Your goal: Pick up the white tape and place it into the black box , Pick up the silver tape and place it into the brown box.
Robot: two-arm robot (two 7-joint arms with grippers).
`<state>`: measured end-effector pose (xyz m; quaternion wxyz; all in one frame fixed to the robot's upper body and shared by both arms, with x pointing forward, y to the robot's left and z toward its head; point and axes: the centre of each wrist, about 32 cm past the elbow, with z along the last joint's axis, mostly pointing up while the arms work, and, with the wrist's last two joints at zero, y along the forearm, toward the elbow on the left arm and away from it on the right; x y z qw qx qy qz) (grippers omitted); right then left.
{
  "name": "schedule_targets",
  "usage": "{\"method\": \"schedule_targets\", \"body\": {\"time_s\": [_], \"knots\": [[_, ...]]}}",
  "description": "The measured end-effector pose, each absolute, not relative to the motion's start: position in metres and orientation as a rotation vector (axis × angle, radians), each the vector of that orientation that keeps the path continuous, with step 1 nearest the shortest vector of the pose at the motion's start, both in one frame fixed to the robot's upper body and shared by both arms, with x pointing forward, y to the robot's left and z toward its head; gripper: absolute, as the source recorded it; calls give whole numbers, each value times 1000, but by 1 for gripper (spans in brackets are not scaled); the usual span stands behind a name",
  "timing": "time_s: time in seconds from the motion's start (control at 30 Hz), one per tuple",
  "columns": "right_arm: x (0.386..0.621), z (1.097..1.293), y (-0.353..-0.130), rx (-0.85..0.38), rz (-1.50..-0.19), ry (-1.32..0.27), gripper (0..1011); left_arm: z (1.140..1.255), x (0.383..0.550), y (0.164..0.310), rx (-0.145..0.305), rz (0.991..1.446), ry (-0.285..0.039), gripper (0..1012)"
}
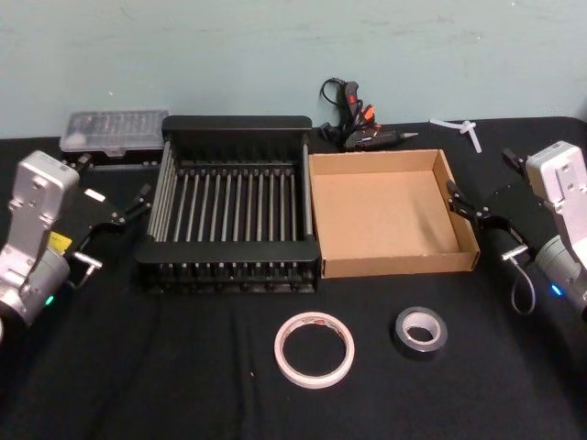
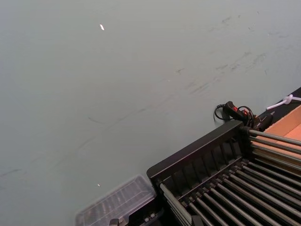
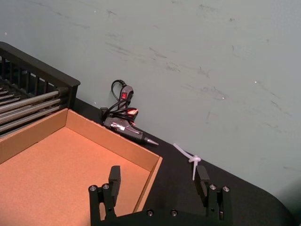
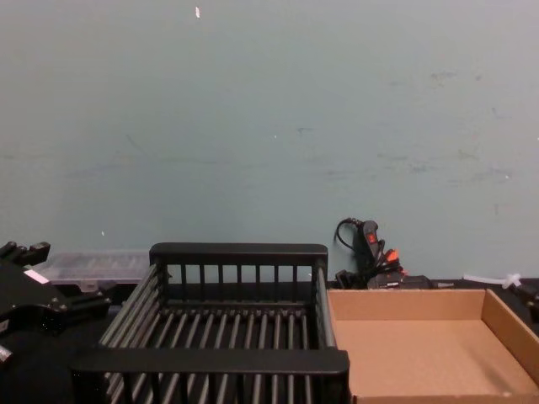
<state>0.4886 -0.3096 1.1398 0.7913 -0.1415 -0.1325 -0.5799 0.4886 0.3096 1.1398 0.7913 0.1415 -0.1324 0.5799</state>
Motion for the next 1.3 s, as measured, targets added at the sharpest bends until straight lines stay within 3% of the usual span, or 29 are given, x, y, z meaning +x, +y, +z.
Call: {"method": "schedule_targets", "body": {"time_s": [1.3], "knots": [[489,1140,-310,-305,-1248,-285,1002,1140,489,310,304,1248,-285,1001]]}}
